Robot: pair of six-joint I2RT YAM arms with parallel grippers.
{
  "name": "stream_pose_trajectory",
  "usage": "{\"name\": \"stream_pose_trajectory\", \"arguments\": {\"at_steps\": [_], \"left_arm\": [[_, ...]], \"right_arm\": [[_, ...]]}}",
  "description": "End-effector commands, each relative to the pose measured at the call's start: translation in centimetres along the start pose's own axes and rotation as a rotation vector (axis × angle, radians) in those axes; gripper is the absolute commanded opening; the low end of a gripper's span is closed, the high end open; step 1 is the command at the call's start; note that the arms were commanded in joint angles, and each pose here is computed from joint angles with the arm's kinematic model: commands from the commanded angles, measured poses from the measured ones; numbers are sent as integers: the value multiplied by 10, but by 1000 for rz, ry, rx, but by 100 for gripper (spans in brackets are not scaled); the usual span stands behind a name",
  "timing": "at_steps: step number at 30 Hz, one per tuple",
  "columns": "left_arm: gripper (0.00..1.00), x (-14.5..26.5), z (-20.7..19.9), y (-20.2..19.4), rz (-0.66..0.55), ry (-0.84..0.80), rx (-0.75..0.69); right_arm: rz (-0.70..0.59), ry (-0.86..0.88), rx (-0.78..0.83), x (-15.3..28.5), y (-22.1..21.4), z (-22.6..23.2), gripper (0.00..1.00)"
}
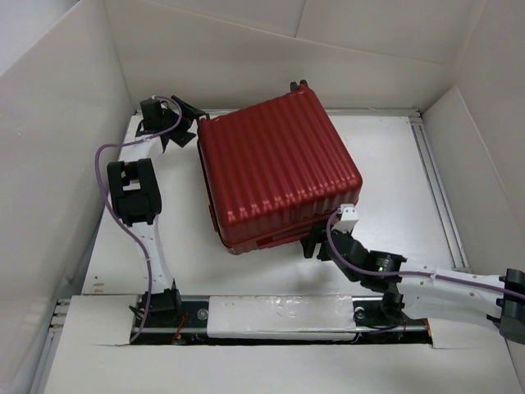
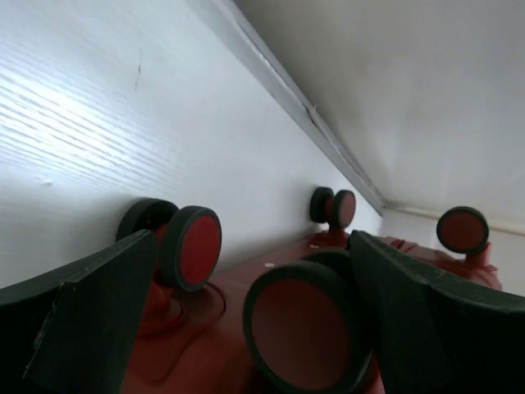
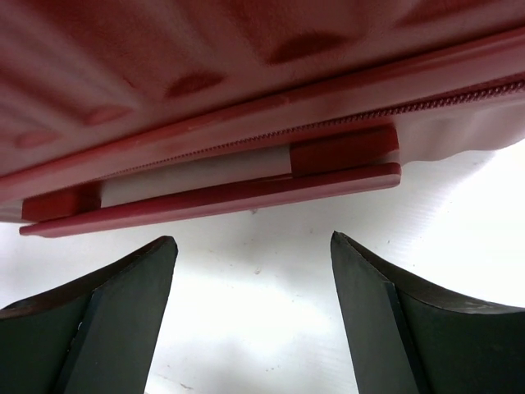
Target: Pack the luggage
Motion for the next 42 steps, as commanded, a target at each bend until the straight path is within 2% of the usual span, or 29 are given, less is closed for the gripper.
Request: {"name": "stream_pose_trajectory", "arguments": {"at_steps": [1,6,7,16,20,21,25,26,27,29,31,32,33,34,35,39,41,42], "left_arm": [[100,-3,-34,2,43,-179,-11],[100,-11,-60,-18,109,-338,24],[100,-12,-54,-25,123,-339,49],[100,22,-81,-22,60,-464,47],[85,39,-98,-18,37,-519,26],[77,43,-102,-16,31,-528,19],[55,66,-123,-14,42,-597,-33],[45,68,-125,-22,66,-600,-24],[42,78,-133,-22,53,-617,-39],[35,83,-121,-35,74,-593,-9],[23,97,-124,-46,71,-595,-10],[17,98,-105,-63,103,-552,27],[12,106,-106,-67,93,-571,26],[1,120,-111,-71,80,-592,20],[0,124,-96,-87,103,-565,54],[0,160,-92,-110,103,-578,36],[0,184,-99,-116,78,-597,-19],[0,190,-90,-126,80,-571,-10]], "right_arm": [[-23,57,-9,0,6,8,81],[11,59,6,-7,-9,3,81],[14,55,9,-10,-11,4,81],[55,51,29,-22,-25,8,81],[45,51,29,-25,-23,8,81],[49,51,34,-26,-23,7,81],[38,27,51,-31,-18,0,81],[27,18,47,-35,-10,-1,81],[9,8,44,-37,-2,-1,81],[-33,-17,51,-45,19,-10,81],[-48,-21,52,-51,37,-13,81],[-62,-20,67,-52,47,-16,81],[-63,-39,55,-56,55,-27,81],[-84,-31,47,-56,66,-26,80],[-98,-25,58,-55,75,-27,80],[-114,29,71,-55,105,-33,80],[-73,62,94,-55,110,-34,78],[-61,64,106,-54,110,-33,78]]}}
Point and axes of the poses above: each gripper's point midway between its finger pads, its own x axis back along the fingers, its own z axis along the line the jaws close on, y = z × x, the point moved 5 cm from there along x, back along the fingers, and after that the axes turned 10 degrees about -x, right-handed, at the moved point
